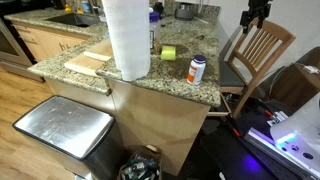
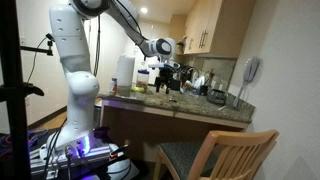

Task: Move the white object from the top of the clear container and put it on the countertop

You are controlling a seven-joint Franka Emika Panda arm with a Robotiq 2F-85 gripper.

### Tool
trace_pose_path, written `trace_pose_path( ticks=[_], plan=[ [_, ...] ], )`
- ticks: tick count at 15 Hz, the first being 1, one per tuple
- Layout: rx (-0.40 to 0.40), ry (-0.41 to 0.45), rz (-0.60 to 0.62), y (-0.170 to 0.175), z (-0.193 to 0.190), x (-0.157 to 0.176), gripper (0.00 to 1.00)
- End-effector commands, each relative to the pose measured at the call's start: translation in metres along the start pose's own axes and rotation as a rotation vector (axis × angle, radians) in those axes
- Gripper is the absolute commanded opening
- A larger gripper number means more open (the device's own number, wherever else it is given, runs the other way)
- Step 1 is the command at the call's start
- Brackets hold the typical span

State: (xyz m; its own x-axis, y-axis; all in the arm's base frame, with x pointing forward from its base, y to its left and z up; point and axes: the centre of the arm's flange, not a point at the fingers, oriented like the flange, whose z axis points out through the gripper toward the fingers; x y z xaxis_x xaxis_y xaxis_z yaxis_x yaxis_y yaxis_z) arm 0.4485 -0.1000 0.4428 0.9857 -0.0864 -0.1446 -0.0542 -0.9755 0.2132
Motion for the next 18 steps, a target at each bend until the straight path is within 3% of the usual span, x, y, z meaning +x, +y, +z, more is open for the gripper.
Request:
trace_pose_path(
  ticks=[1, 3, 7, 12, 13, 15, 16, 18],
  plan=[
    [0.0, 0.0, 0.0, 0.0, 0.0, 0.0, 1.0],
    [0.007, 0.069, -0.07, 0.002, 0.002, 0.004, 1.0],
    [0.041, 0.311, -0.162, 0.001, 0.001, 0.023, 1.0],
    [0.157, 0.56, -0.254, -0.009, -0.001, 0.038, 1.0],
    [0.182, 0.607, -0.274, 0.018, -0.075, 0.005, 1.0],
    [0.212, 0.646, -0.286, 0.038, -0.09, -0.002, 1.0],
    [0.179, 0.621, -0.262, 0.01, -0.057, 0.022, 1.0],
    [0.183, 0.652, -0.256, 0.02, -0.076, 0.008, 1.0]
  ],
)
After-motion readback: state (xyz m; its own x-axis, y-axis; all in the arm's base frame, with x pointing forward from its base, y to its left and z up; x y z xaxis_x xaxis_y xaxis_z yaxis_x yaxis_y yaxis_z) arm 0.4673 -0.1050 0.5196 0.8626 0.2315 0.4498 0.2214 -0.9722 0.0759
